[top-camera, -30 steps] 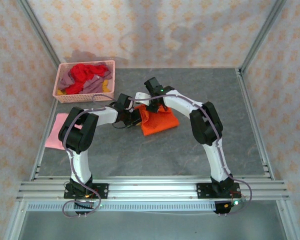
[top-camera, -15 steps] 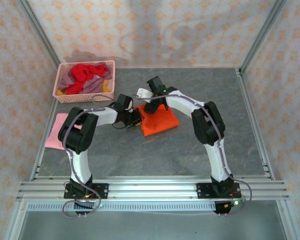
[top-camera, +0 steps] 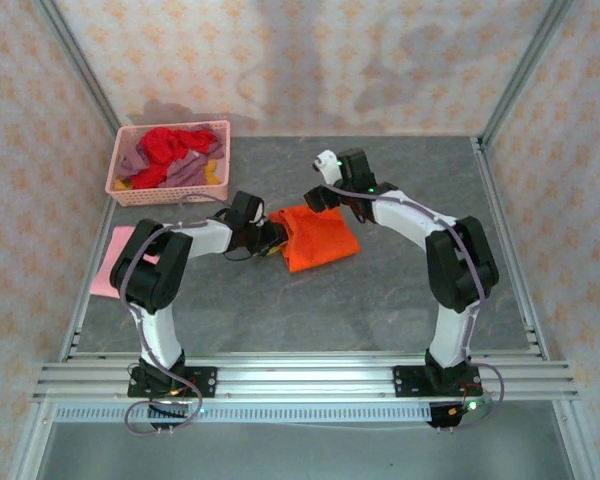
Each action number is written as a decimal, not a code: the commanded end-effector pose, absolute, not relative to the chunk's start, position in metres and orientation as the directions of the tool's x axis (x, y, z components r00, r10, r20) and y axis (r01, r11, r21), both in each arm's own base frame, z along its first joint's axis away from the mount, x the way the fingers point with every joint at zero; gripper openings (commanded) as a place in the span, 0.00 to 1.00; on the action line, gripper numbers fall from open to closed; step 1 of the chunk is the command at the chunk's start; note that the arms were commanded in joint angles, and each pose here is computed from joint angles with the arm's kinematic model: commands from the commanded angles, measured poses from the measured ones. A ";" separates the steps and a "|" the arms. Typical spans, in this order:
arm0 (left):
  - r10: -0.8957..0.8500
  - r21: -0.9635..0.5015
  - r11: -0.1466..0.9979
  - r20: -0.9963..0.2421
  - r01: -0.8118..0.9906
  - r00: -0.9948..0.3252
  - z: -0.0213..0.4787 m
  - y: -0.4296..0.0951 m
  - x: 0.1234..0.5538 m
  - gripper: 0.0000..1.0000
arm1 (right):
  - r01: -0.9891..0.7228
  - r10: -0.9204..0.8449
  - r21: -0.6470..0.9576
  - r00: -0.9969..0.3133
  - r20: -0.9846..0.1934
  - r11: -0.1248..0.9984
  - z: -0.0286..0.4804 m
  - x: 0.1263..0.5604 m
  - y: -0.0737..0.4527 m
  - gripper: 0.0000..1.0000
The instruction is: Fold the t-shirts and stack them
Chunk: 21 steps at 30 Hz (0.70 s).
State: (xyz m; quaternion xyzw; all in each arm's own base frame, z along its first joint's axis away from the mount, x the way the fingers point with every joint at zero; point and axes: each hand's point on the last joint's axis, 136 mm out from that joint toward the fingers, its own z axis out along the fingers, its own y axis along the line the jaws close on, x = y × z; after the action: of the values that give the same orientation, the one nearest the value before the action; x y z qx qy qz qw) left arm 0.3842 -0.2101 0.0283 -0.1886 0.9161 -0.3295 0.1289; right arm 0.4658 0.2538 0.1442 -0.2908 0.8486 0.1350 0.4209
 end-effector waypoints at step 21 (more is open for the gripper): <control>-0.557 -0.574 0.759 -0.325 -0.309 -0.764 0.099 -0.140 0.342 0.85 | -0.218 0.012 0.416 -0.876 -0.483 0.883 0.050 0.409 0.225 0.63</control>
State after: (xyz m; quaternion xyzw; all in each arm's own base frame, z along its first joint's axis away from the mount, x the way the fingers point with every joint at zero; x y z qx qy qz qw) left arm 0.3421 -0.1536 0.0992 -0.2269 0.9040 -0.2749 0.2362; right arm 0.4250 0.2256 0.0689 -0.0654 0.9284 0.2327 0.2822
